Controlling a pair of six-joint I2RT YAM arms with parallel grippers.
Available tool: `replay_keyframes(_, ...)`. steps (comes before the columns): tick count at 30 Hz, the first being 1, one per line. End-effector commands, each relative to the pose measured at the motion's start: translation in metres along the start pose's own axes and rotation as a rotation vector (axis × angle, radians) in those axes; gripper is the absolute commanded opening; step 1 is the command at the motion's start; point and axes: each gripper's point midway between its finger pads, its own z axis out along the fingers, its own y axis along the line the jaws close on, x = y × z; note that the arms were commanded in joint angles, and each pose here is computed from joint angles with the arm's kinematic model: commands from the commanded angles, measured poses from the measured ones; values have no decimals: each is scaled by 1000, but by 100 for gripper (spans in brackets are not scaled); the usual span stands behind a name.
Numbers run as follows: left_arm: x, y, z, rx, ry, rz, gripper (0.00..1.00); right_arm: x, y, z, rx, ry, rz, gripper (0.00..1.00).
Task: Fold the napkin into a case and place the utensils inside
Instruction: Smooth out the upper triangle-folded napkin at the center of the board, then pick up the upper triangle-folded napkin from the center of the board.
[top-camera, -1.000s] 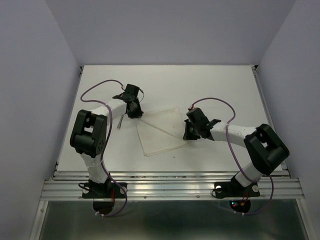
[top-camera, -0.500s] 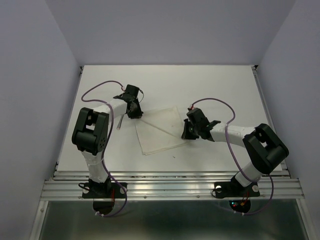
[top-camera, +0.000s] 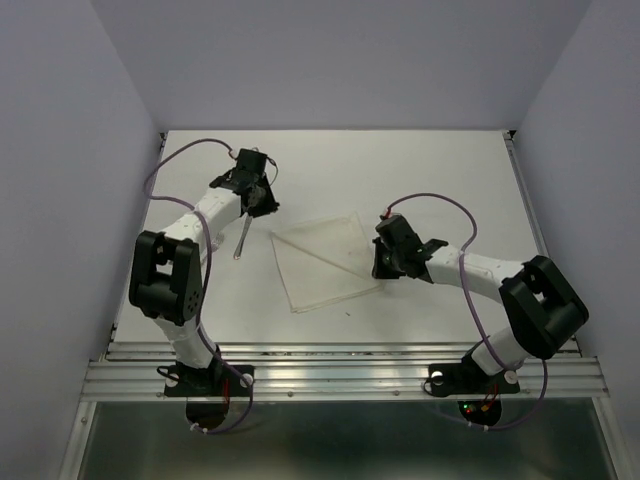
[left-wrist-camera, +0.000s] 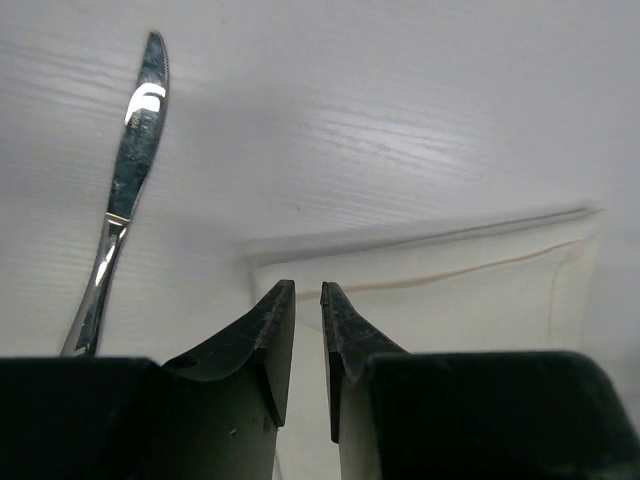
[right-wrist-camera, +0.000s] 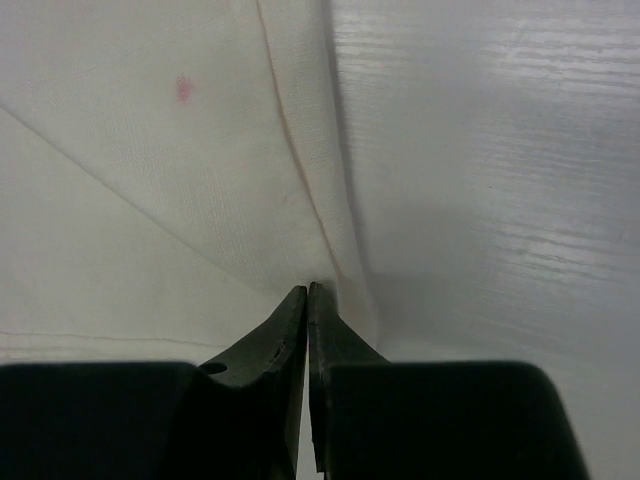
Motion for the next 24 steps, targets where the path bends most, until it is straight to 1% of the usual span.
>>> replay_keyframes(1,-56,2,-57,29,-168,-35,29,-35,11,-22,1,-91,-39,9)
replay_keyframes(5,-61,18,-70,33,-183,-72,31,-50,26,-24,-29,-121,-61,10)
replay_keyframes(6,-57,22,-69,43,-172,-81,31,-61,34,-26,-46,-143,-60,10)
replay_keyframes(8,-58,28,-73,59,-173,-104,31,-63,51,-21,-74,-137,-84,10)
replay_keyframes(10,-54,37,-74,39,-174,-113,32,-82,71,-21,-116,-176,-85,13)
replay_keyframes(11,-53,43,-74,25,-172,-125,32,-74,81,-8,-141,-139,-93,13)
replay_keyframes(12,-47,48,-72,15,-162,-131,32,-91,97,-7,-176,-166,-86,13)
replay_keyframes(13,-47,51,-73,14,-165,-136,32,-92,107,-2,-189,-157,-96,12)
replay_keyframes(14,-46,54,-73,7,-163,-144,32,-86,111,14,-178,-127,-107,12)
replay_keyframes(15,-44,55,-74,7,-161,-145,32,-87,124,18,-196,-131,-121,12)
replay_keyframes(16,-41,58,-75,3,-158,-145,32,-103,139,17,-222,-159,-118,12)
replay_keyframes(17,-38,60,-76,-2,-152,-144,32,-94,147,30,-230,-124,-134,12)
replay_keyframes(19,-35,64,-81,-14,-156,-143,32,-93,166,35,-256,-116,-153,13)
replay_keyframes(20,-34,70,-82,-43,-163,-146,32,-102,174,41,-257,-122,-160,12)
replay_keyframes(21,-34,72,-83,-46,-166,-147,32,-106,183,35,-271,-136,-173,13)
replay_keyframes(22,-31,74,-86,-48,-168,-147,32,-111,194,39,-272,-151,-194,13)
replay_keyframes(24,-29,76,-91,-46,-176,-152,32,-104,195,55,-231,-127,-234,15)
